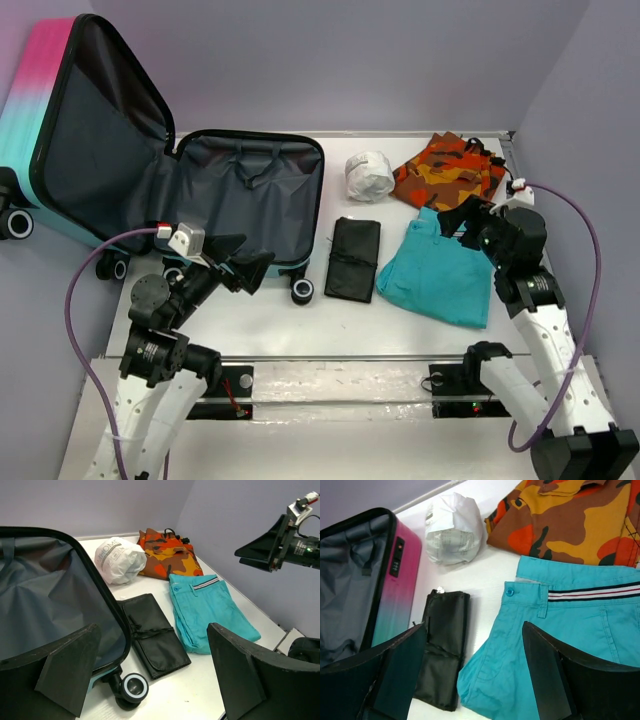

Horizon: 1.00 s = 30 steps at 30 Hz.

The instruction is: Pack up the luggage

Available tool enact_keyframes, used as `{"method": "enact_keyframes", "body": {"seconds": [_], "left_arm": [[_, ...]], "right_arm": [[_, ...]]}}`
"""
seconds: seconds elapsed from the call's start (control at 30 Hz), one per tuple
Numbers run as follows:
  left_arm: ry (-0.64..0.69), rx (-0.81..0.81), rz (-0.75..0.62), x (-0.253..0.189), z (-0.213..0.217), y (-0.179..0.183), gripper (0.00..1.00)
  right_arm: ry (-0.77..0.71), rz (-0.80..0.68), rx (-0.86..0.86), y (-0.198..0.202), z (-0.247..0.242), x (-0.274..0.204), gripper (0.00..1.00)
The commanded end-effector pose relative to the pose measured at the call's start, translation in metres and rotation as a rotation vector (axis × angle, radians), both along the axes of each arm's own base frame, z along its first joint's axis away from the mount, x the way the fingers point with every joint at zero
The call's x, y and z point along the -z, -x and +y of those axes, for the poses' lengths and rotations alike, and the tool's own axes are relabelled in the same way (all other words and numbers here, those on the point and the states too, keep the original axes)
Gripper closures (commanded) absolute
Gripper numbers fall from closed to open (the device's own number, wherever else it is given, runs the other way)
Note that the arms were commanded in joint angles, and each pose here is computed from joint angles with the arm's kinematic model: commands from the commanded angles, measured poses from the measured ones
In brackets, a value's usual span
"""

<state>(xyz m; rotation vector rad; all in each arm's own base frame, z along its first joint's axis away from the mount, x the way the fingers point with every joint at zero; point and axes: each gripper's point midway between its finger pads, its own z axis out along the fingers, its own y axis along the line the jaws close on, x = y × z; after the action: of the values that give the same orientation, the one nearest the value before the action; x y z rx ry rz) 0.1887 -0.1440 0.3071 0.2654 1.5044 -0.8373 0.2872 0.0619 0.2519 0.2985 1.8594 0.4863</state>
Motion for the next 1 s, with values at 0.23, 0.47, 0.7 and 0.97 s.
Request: {"method": "enact_keyframes", "body": {"seconds": [0.23, 0.47, 0.7, 0.97], "left_arm": [[0.007, 0.045, -0.031, -0.009, -0.006, 0.006, 0.01], [0.008, 0.044, -0.020, -0.006, -0.006, 0.004, 0.01], [0.007, 0.029, -0.010, -0.004, -0.004, 0.000, 0.01], [0.007, 0.033, -0.011, -0.004, -0.004, 0.001, 0.01]], "right_arm": [[0.018, -0.032, 0.092, -0.071, -0.011, -0.012, 0.22], [0.069, 0.019, 0.041, -0.116, 0.005, 0.000, 0.24], [0.111, 0.054, -0.147, -0.156, 0.073, 0.016, 0.25], [0.164, 0.102, -0.195, -0.227, 0.113, 0.044, 0.28]]}}
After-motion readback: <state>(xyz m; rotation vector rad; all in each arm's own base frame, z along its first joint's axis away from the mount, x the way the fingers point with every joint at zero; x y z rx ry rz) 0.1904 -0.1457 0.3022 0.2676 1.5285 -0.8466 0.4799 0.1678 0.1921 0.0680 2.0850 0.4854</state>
